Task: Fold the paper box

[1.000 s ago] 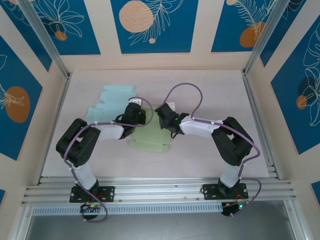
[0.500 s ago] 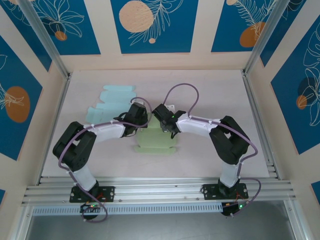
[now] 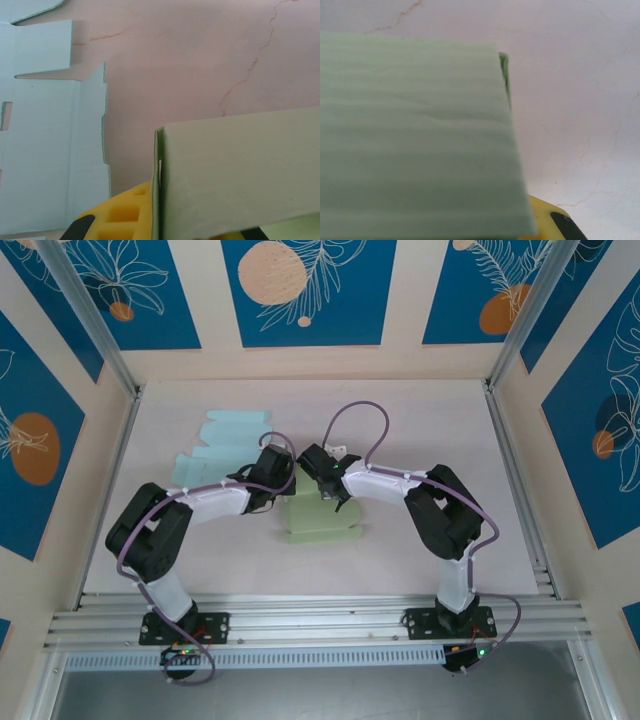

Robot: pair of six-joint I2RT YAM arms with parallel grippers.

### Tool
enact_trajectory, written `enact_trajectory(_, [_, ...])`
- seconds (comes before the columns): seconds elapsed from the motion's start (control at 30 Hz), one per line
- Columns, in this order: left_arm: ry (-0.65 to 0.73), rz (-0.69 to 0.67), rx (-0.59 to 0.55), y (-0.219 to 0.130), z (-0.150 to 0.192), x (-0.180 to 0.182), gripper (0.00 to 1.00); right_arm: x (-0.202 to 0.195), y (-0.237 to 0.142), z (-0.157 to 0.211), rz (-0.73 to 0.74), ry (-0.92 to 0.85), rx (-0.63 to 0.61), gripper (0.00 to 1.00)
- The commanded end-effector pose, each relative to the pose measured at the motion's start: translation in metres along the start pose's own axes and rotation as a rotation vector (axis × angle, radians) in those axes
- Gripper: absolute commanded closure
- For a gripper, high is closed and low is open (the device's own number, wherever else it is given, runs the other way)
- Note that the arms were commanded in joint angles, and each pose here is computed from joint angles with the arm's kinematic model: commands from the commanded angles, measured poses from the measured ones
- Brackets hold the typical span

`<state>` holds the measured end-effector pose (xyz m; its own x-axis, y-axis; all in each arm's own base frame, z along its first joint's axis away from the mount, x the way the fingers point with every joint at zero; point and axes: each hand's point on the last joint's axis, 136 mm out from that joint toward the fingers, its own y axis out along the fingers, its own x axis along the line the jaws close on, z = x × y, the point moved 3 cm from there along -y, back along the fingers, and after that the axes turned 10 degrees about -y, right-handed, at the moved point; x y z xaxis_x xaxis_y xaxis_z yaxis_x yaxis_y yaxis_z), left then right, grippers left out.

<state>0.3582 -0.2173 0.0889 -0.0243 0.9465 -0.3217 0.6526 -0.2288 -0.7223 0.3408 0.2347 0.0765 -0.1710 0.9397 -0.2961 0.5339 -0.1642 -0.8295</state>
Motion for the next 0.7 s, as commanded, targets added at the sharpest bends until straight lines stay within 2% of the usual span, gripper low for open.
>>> enact_trajectory(0.0, [-0.021, 0.015, 0.009, -0.001, -0.002, 0.0, 0.77, -0.033, 0.014, 0.045, 0.163, -0.105, 0.158, 0.99])
enact_trajectory(0.03, [-0.03, 0.041, 0.015, -0.002, -0.001, -0.003, 0.7, -0.03, 0.014, 0.044, 0.153, -0.102, 0.159, 0.98])
enact_trajectory(0.1, [-0.04, 0.09, 0.035, -0.004, 0.002, -0.01, 0.62, -0.024, 0.012, 0.042, 0.129, -0.092, 0.156, 0.99])
enact_trajectory(0.17, [-0.039, 0.113, 0.049, -0.008, 0.005, -0.013, 0.6, -0.02, 0.011, 0.041, 0.108, -0.082, 0.156, 0.98])
enact_trajectory(0.33, [-0.033, 0.116, 0.08, -0.013, 0.019, -0.012, 0.6, -0.014, 0.009, 0.039, 0.081, -0.064, 0.155, 0.99])
enact_trajectory(0.57, [-0.026, 0.069, 0.135, -0.002, 0.044, -0.003, 0.7, -0.01, 0.007, 0.037, 0.065, -0.057, 0.149, 0.99])
enact_trajectory(0.67, [-0.024, 0.028, 0.125, 0.004, 0.046, 0.003, 0.76, -0.009, 0.003, 0.037, 0.061, -0.059, 0.143, 0.99])
